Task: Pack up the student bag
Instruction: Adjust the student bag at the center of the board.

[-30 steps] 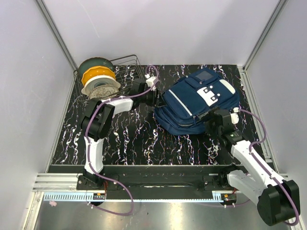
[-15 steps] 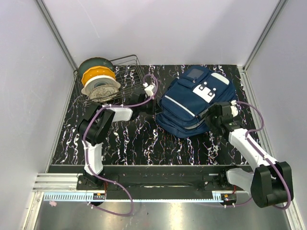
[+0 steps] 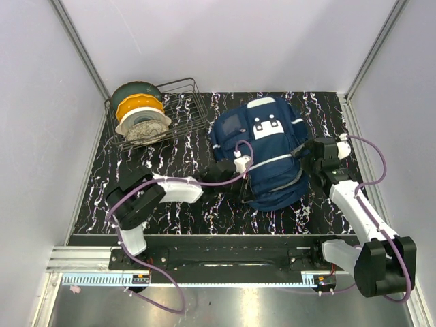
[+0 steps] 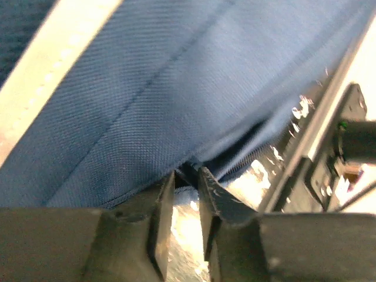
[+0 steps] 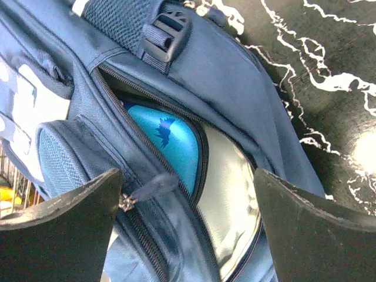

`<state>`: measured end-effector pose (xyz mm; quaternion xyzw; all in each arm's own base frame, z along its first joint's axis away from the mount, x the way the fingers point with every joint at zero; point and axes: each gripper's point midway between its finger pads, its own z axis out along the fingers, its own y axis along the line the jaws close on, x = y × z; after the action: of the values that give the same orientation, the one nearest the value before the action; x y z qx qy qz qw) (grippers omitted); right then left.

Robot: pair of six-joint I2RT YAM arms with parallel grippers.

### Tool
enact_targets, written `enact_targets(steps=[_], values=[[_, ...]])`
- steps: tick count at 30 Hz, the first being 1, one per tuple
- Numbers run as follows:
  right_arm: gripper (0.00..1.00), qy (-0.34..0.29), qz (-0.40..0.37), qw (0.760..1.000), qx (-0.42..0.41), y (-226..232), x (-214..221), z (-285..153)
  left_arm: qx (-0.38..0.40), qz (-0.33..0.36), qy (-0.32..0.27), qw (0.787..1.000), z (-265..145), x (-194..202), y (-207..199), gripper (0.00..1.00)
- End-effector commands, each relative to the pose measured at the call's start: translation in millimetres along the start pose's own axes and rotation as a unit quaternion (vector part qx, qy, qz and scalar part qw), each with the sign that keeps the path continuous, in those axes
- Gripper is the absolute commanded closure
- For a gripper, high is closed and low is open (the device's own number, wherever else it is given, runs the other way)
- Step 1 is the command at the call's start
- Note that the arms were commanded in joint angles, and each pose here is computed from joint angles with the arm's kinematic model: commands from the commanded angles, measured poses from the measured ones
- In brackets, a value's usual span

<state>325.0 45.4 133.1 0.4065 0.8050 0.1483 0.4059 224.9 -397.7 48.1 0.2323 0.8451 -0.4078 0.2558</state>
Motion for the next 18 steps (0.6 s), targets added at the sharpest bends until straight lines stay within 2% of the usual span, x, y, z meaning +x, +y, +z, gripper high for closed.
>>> enact_targets(steps=[1,4,7,10,15,18], values=[[0.00,0.050,-0.041,0.998,-0.016,15,7,-13,0.105,0.026,0.010,0.994,-30,2,-77,0.63],[0.00,0.016,-0.038,0.999,0.011,7,-12,-21,0.065,0.053,0.005,0.996,-41,0,-66,0.32],[0.00,-0.022,-0.033,0.999,0.021,2,-32,-36,0.055,0.076,0.006,0.996,-51,-6,-67,0.23],[0.00,-0.046,-0.027,0.998,0.019,2,-44,-51,0.060,0.086,-0.004,0.994,-61,-14,-74,0.21],[0.00,-0.038,-0.030,0.999,0.004,3,-43,-71,0.033,0.090,-0.027,0.995,-80,-27,-75,0.15],[0.00,-0.006,-0.026,0.999,-0.037,9,-28,-85,-0.040,0.085,-0.038,0.995,-91,-29,-50,0.04]])
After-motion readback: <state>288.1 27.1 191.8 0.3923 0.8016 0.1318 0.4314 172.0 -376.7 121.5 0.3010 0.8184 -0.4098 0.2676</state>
